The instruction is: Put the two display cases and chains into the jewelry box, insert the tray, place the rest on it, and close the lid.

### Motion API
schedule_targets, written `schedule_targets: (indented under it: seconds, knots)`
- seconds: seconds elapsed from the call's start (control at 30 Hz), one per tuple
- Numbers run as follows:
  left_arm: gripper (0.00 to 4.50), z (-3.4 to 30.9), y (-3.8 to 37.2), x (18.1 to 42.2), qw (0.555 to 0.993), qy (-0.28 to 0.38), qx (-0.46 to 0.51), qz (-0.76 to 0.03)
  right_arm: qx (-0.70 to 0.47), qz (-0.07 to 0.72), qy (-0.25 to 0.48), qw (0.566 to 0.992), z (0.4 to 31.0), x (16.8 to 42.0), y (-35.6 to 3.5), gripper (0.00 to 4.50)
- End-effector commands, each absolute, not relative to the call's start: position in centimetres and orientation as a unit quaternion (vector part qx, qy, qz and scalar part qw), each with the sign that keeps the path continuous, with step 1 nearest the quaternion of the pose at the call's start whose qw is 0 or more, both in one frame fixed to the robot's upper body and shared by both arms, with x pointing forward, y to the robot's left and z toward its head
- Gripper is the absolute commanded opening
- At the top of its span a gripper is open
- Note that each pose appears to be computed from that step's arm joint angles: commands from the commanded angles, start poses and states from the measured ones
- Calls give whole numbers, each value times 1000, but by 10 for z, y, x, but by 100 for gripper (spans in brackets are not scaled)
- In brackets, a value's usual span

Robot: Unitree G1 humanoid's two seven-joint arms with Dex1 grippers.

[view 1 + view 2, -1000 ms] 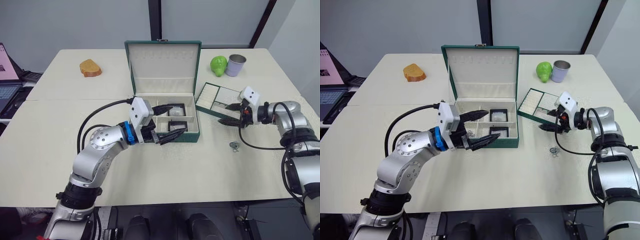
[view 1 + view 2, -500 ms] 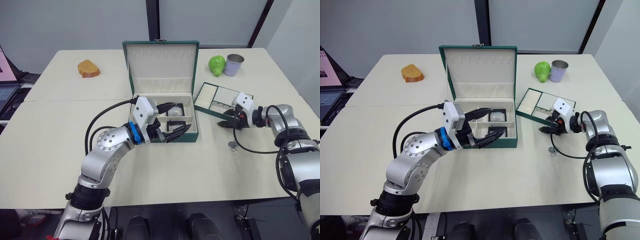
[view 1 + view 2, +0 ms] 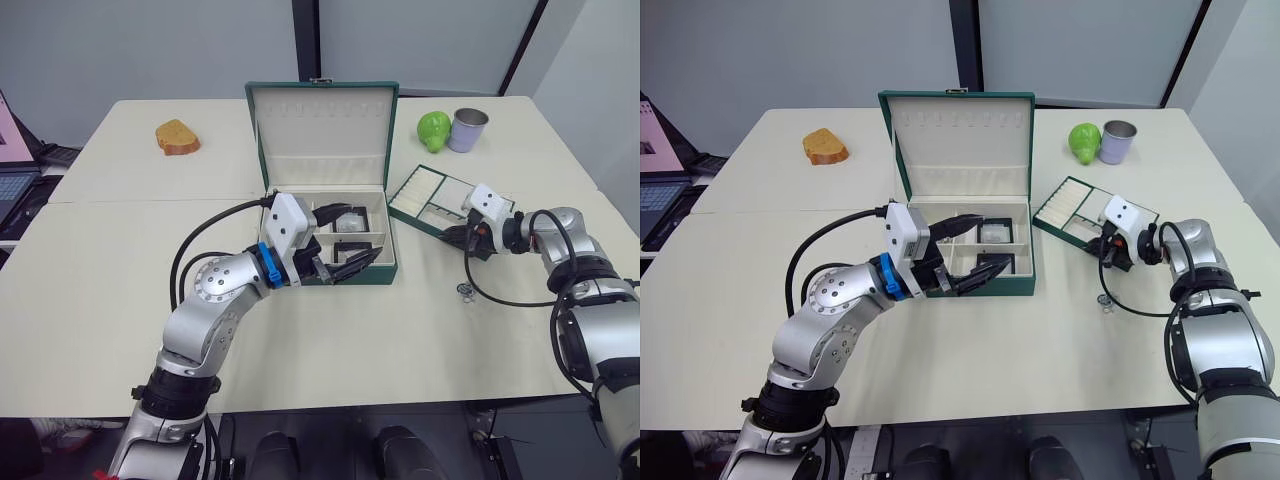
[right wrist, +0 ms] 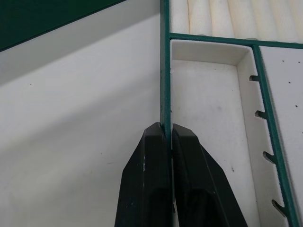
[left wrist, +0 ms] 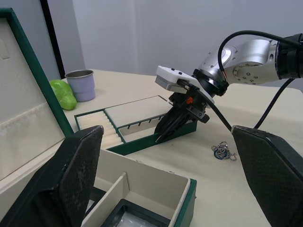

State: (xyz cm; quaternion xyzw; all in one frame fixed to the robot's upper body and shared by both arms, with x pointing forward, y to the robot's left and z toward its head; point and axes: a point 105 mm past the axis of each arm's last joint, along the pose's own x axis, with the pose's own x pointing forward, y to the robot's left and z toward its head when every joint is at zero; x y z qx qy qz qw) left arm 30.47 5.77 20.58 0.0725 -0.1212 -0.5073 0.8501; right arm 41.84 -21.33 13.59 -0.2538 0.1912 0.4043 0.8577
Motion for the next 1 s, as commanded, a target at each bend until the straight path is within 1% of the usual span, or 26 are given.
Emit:
schedule_targets:
  seconds: [0.03,0.1,0.23,0.4,0.57,0.67,0.73,0.83,1.0]
  knots:
    - [450,218,54,302,843,-149,78,-511,-266,390,161,867,158,424,-217,5]
    - [450,219,55,302,842,-152,75,-512,-268,384,156,870,162,426,-218,5]
    - [450,222,62,298,843,-157,66,-510,-276,374,133,875,183,425,-230,5]
    - [450,223,77,293,850,-163,70,-496,-296,396,127,860,205,411,-246,5]
    - [450,222,89,288,861,-160,60,-480,-309,432,130,837,225,385,-258,5]
    - [450,219,95,284,866,-153,60,-472,-313,463,137,818,233,361,-254,5]
    - [450,216,98,282,870,-150,60,-466,-310,483,139,807,237,346,-247,5]
    - [450,210,103,273,878,-141,49,-454,-306,507,135,795,249,321,-232,5]
    - [450,203,115,262,896,-129,51,-422,-300,536,123,779,258,298,-206,5]
